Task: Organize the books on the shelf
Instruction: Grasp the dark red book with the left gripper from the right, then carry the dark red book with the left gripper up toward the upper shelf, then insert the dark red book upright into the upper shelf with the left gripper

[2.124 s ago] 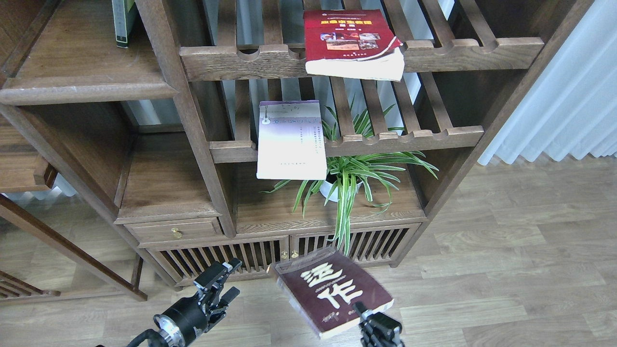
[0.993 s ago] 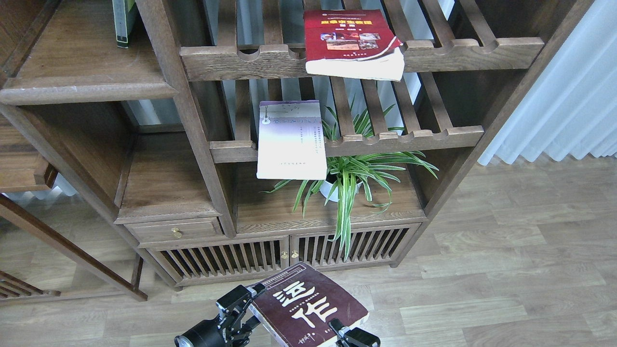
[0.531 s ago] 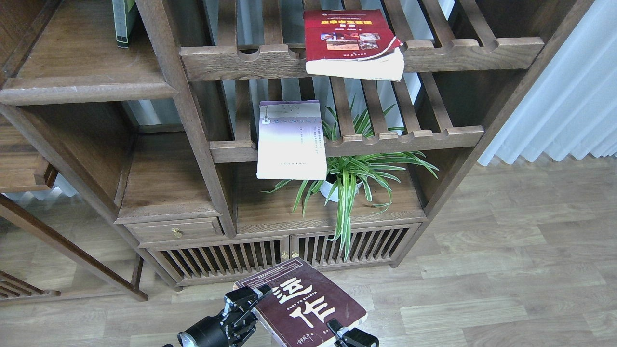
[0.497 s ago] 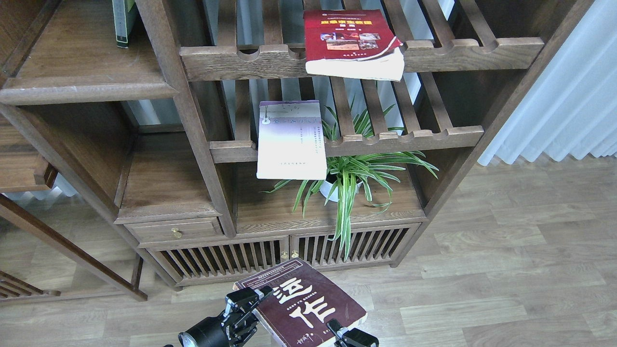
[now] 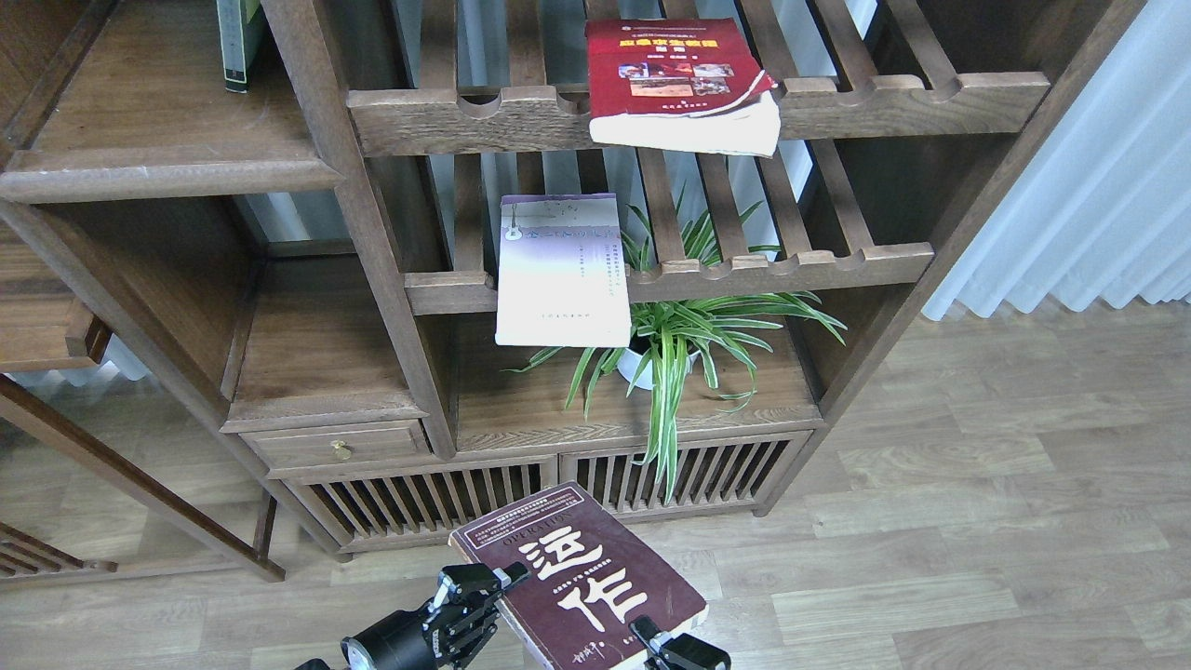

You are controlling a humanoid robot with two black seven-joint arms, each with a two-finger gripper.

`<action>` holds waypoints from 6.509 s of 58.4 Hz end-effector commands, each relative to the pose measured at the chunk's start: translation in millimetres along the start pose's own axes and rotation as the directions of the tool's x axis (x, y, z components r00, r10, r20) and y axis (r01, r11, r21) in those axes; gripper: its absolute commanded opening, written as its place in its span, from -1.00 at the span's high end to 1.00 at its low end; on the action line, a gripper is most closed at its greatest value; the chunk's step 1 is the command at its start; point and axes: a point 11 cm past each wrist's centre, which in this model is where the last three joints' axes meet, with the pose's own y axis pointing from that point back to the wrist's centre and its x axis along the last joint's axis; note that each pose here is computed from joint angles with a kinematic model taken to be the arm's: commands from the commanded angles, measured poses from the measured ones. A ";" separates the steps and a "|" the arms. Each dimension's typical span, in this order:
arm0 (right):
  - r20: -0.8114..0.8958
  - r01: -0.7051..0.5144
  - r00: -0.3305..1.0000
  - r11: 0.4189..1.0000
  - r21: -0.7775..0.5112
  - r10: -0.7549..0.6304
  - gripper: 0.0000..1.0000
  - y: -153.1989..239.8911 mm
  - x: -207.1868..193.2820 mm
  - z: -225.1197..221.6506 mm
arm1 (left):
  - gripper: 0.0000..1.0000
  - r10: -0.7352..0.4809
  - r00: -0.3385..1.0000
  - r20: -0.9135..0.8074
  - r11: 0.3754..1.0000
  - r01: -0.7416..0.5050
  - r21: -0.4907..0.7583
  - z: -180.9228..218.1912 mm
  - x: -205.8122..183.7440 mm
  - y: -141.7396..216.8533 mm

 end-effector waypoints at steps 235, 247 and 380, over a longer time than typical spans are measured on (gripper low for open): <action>-0.080 -0.043 0.996 0.999 -0.026 0.041 -0.99 -21.2 10.6 -9.1 | 0.85 0.519 -0.150 0.841 0.786 0.470 -0.401 201.5 -561.8 211.1; -0.080 -0.043 0.996 0.999 -0.026 0.041 -0.99 -21.2 10.6 -9.1 | 0.85 0.512 -0.168 0.843 0.798 0.457 -0.393 198.5 -565.7 205.8; -0.097 -0.031 0.995 0.999 -0.024 0.028 -0.99 -30.0 5.0 -17.3 | 0.87 0.535 -0.144 0.833 0.792 0.430 -0.434 208.8 -544.7 228.7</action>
